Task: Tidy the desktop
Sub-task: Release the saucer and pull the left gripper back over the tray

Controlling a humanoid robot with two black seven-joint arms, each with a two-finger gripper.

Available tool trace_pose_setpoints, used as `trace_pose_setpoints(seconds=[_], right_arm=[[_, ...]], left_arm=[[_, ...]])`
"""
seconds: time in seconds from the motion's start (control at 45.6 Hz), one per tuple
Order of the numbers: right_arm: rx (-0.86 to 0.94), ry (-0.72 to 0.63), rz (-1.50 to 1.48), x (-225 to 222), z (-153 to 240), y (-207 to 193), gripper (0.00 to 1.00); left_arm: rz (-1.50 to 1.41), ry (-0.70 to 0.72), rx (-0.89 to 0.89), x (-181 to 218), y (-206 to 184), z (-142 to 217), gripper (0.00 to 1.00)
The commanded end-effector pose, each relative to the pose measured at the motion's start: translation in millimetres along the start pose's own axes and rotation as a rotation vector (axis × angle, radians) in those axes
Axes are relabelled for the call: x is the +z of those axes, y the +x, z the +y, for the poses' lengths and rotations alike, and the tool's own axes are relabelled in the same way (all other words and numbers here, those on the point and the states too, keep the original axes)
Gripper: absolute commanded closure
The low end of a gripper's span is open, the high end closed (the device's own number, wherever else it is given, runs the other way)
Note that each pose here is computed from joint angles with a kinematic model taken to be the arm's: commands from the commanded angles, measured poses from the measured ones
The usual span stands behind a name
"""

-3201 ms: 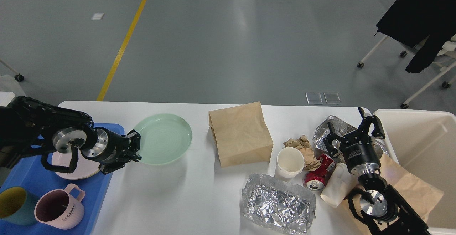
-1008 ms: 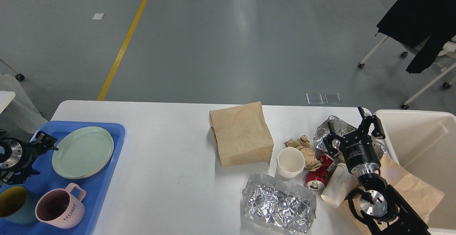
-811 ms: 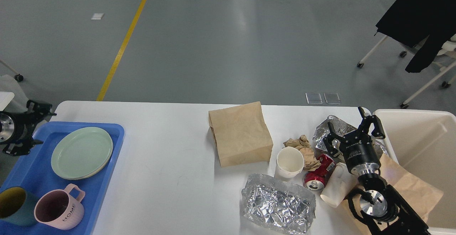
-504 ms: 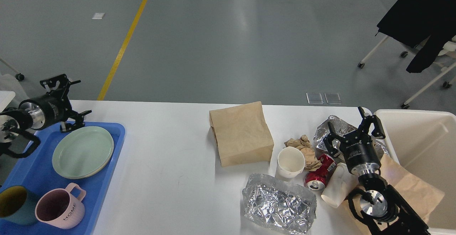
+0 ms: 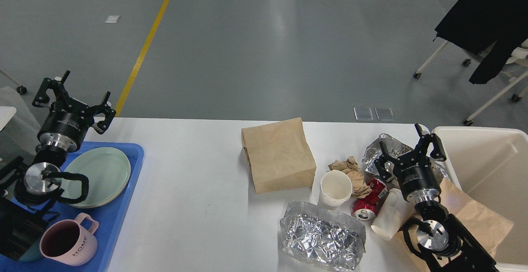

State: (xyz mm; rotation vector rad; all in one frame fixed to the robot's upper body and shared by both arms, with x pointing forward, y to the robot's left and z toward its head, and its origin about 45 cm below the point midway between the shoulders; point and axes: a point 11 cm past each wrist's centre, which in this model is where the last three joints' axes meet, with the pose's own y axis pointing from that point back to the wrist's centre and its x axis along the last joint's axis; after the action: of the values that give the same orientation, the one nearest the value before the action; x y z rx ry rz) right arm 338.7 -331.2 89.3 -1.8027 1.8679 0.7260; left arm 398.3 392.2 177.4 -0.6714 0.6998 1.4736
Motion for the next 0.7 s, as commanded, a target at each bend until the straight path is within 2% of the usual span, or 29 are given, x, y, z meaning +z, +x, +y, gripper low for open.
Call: trace_pose_setpoints(seconds=[0.0, 0.197, 0.68], right_arm=[[-0.001, 0.0, 0.0, 0, 0, 0, 0.0], [-0.001, 0.001, 0.0, 0, 0, 0, 0.0], [-0.003, 0.001, 0.0, 0, 0, -1, 0.0]], left_arm=[[0.067, 0.005, -0.012, -31, 2, 17, 0.04], [0.115, 0.074, -0.059, -54, -1, 33, 0.04], [0.176, -0.073, -0.078, -16, 0, 23, 0.04]])
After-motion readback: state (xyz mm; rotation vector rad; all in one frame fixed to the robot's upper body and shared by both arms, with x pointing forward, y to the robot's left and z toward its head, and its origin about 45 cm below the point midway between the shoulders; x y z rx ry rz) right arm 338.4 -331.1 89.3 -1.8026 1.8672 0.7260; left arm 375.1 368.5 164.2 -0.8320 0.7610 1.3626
